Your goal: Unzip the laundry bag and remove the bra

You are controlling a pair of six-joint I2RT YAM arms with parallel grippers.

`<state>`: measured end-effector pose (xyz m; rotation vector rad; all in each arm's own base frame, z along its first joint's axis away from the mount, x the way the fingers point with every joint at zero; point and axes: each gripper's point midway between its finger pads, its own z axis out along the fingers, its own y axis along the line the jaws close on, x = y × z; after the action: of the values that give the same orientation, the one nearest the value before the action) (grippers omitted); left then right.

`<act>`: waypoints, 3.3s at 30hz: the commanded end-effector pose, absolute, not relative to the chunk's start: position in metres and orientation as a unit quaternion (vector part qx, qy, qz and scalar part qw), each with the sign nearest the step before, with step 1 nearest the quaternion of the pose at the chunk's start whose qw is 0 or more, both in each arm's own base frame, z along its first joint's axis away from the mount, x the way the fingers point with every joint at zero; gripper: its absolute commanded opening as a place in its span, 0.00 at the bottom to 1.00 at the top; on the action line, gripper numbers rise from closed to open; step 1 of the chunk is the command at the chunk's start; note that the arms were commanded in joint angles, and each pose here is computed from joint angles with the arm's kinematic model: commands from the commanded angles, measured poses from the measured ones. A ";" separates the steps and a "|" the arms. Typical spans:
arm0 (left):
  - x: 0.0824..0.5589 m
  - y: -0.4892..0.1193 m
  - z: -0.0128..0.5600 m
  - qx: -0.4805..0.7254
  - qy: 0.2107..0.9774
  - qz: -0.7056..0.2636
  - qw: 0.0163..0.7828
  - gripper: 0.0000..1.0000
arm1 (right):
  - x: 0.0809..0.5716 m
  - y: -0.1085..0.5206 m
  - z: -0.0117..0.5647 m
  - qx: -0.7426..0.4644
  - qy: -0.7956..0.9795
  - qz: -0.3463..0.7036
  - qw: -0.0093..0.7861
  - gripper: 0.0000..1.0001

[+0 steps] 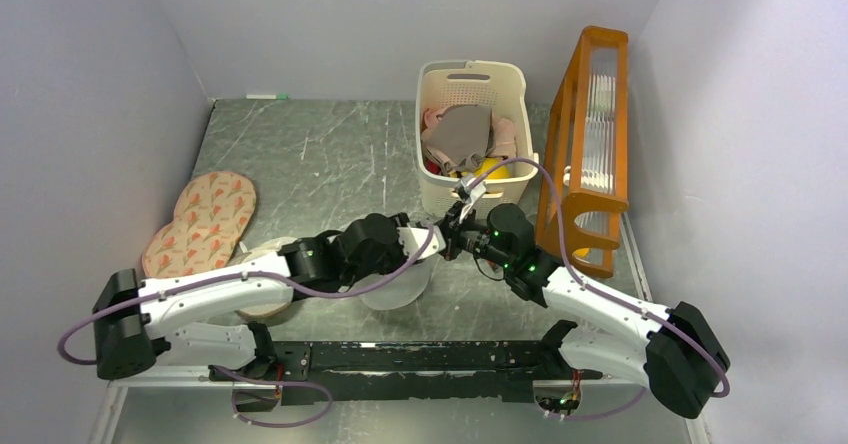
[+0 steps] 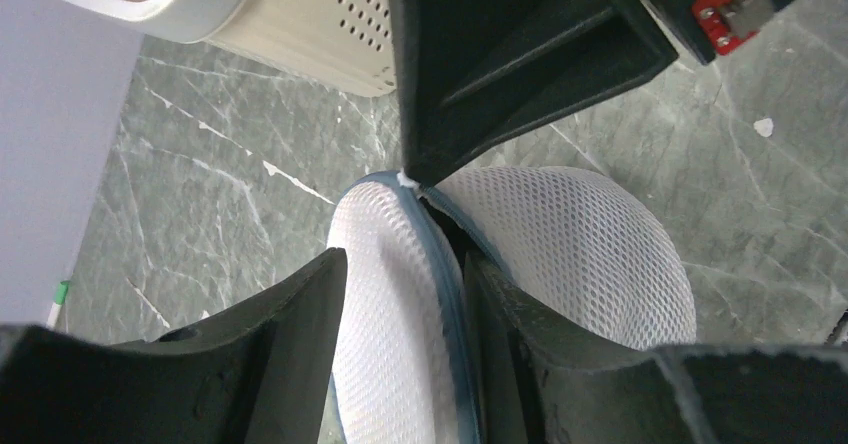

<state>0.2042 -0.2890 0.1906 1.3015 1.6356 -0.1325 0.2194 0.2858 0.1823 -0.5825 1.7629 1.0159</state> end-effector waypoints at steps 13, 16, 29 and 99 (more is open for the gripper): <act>0.215 -0.284 0.220 0.488 0.681 -0.043 0.545 0.13 | 0.213 0.298 0.186 -0.258 0.708 0.437 0.492 0.00; 0.210 -0.284 0.232 0.484 0.667 -0.065 0.563 0.07 | 0.215 0.299 0.187 -0.253 0.708 0.437 0.494 0.00; 0.186 -0.281 0.254 0.508 0.602 -0.128 0.603 0.07 | 0.247 0.295 0.178 -0.189 0.735 0.400 0.513 0.00; 0.190 -0.266 0.269 0.474 0.611 -0.119 0.623 0.07 | 0.282 0.280 0.185 -0.177 0.741 0.377 0.527 0.00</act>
<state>0.1931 -0.2632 0.2419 1.1588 1.4920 -0.2082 0.2607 0.2926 0.1821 -0.4662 1.7786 0.9486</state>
